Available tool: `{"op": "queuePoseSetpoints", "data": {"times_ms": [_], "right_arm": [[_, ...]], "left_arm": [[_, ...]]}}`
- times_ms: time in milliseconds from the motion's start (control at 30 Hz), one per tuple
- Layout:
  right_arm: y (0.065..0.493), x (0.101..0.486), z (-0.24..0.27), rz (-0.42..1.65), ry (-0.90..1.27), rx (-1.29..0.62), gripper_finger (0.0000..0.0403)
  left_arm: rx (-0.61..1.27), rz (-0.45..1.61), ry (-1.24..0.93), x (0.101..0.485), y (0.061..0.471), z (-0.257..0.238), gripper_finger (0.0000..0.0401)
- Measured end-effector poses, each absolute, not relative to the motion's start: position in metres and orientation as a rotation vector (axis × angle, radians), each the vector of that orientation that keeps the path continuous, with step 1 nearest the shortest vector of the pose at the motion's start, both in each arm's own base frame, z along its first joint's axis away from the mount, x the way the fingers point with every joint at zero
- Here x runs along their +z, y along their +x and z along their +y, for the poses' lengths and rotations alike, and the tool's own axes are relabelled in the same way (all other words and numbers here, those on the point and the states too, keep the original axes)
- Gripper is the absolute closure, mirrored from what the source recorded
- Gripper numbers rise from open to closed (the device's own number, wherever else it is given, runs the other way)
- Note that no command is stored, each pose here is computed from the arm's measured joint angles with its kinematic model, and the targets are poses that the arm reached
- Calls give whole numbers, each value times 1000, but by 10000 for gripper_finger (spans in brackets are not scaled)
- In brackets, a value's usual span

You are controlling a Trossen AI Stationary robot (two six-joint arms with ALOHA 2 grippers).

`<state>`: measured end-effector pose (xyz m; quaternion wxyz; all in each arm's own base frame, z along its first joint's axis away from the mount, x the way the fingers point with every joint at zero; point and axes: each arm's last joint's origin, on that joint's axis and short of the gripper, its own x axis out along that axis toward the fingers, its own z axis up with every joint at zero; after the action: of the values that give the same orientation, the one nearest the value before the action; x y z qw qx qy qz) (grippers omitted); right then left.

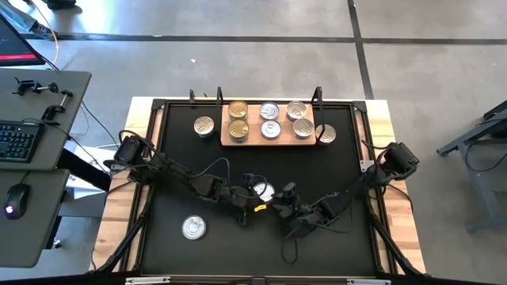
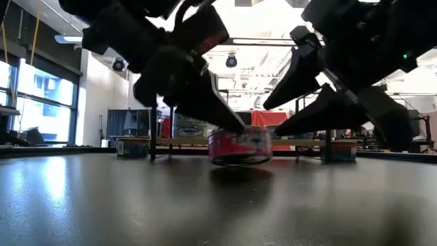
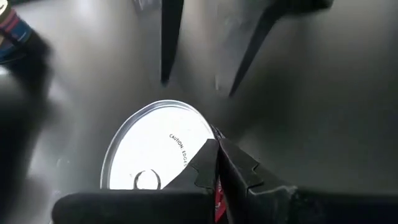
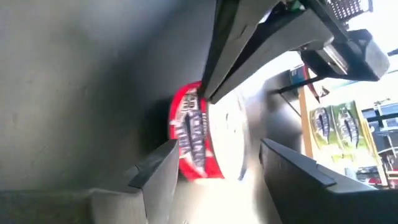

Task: Stack canned seafood by type on shelf
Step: Stack the red tuna can on top of the red tuna can

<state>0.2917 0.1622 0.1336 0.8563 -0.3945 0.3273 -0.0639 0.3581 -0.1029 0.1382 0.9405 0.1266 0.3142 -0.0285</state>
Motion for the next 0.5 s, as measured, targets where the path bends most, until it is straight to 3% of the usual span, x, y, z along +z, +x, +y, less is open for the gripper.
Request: {"op": "queuePoseSetpoints", "data": {"times_ms": [333, 500], "right_arm": [[304, 110, 157, 718, -928, -70, 187], [307, 107, 157, 690, -924, -175, 187]], "left_arm": [[-71, 580, 184, 144, 362, -105, 401], [-71, 568, 173, 145, 362, -105, 401]]}}
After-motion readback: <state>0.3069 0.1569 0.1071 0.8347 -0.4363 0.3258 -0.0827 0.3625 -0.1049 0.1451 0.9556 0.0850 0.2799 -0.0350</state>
